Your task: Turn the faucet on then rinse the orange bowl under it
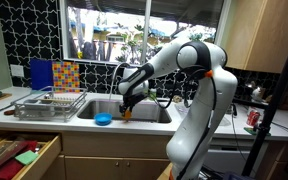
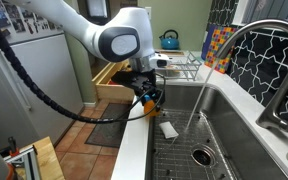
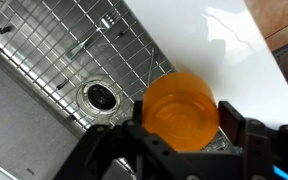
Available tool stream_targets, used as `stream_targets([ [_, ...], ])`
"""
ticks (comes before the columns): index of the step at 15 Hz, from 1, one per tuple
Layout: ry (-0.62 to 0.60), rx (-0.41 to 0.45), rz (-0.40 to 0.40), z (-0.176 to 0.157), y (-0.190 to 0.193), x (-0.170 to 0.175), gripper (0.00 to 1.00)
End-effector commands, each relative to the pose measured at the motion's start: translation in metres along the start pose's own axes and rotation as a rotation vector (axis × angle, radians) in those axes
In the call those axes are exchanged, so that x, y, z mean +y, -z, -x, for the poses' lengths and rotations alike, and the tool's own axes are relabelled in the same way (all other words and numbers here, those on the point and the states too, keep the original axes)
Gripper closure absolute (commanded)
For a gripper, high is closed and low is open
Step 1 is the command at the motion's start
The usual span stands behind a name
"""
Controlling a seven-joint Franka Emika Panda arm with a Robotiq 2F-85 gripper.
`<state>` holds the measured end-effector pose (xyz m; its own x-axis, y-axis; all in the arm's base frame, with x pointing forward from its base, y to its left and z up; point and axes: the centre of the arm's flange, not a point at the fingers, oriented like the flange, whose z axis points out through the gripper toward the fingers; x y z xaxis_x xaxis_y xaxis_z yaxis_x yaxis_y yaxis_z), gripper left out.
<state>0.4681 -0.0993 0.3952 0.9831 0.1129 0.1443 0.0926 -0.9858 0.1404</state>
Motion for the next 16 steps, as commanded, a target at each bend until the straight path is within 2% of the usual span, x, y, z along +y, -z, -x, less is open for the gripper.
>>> stream_targets([
  [1, -0.003, 0.008, 0.005, -0.002, 0.003, 0.003, 0.26],
  [3, -0.004, 0.011, 0.008, -0.003, 0.005, 0.004, 0.26],
  [4, 0.026, 0.003, 0.016, -0.001, 0.006, 0.002, 0.51],
  [7, -0.105, 0.059, 0.096, -0.036, -0.006, 0.009, 0.51],
  [11, -0.296, 0.099, 0.121, -0.082, -0.019, 0.011, 0.51],
  [16, -0.463, 0.143, 0.160, -0.134, -0.038, 0.012, 0.51],
])
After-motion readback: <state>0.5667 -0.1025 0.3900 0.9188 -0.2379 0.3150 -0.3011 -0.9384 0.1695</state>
